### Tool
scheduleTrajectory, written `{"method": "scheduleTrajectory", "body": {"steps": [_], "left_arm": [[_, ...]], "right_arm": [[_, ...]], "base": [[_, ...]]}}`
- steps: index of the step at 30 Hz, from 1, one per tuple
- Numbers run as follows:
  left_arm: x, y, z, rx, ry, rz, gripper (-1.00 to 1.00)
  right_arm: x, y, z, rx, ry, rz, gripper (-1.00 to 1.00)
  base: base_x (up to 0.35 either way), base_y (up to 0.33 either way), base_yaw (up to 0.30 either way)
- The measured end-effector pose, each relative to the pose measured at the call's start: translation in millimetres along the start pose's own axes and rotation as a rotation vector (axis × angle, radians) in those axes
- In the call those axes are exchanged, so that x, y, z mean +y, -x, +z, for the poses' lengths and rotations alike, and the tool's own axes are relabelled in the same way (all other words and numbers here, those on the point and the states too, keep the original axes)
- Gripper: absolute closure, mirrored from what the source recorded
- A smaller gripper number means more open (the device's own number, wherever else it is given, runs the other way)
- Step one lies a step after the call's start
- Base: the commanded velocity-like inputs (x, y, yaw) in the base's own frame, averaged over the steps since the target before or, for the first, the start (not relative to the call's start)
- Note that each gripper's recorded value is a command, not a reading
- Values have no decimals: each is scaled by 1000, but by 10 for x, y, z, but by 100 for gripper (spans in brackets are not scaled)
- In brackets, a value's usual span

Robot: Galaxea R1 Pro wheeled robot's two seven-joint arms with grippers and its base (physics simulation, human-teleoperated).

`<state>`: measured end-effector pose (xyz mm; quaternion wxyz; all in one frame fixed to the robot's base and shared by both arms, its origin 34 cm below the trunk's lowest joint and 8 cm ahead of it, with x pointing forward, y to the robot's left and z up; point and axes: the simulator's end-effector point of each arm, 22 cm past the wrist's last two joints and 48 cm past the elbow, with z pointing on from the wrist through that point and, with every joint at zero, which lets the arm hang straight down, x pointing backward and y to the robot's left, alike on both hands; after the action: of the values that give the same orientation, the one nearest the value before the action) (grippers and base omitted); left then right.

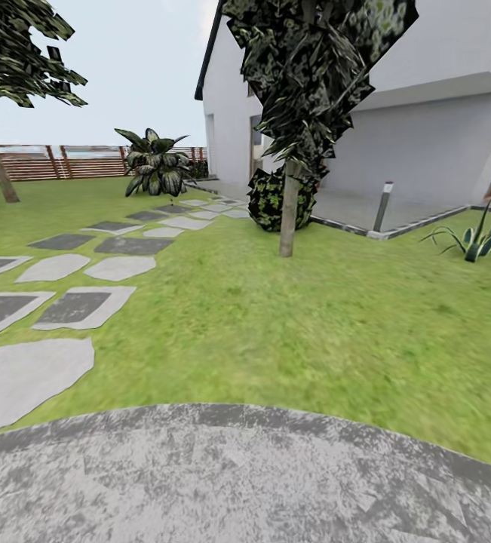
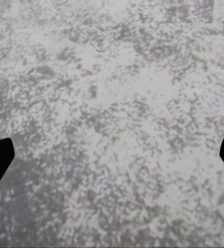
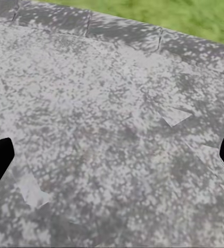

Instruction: Pick up the pesticide atomizer in the garden and spray insectifuge to fully cover both potted plants in the garden.

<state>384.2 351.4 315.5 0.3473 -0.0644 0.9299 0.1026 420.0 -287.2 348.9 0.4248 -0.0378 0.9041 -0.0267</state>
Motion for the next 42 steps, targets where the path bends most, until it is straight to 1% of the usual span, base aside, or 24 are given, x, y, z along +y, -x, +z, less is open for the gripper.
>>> {"method": "scheduleTrajectory", "body": {"steps": [5,12,24,31,33,34,35,36,38,42], "left_arm": [[9,1,1,0,2,0,-100],[0,10,2,-3,-1,1,-100],[-16,3,-3,-2,-5,6,-100],[4,-8,-1,0,-1,4,-100],[6,-13,-1,2,0,4,-100],[6,-15,-2,2,0,4,-100],[6,-17,-2,3,0,4,-100],[7,-20,-2,3,0,4,-100],[7,-25,-2,4,0,4,-100],[14,-35,-1,7,1,3,-100]], "right_arm": [[-10,19,5,-4,-3,4,-100],[-28,40,9,-10,-14,26,-100],[-30,41,10,-9,-15,28,-100],[-35,25,8,-6,-21,28,-100],[-67,22,8,-5,-36,29,-100],[-106,23,7,-5,-53,29,-100],[-149,20,4,-5,-73,29,-100],[-228,14,-4,-3,-111,30,-100],[-253,-2,-11,0,-125,30,-100],[-257,-40,-19,10,-129,29,-100]], "base": [[338,0,0],[338,0,0],[338,0,3],[338,0,169],[339,0,242],[339,0,250],[339,0,255],[339,0,256],[339,0,256],[339,0,255]]}}
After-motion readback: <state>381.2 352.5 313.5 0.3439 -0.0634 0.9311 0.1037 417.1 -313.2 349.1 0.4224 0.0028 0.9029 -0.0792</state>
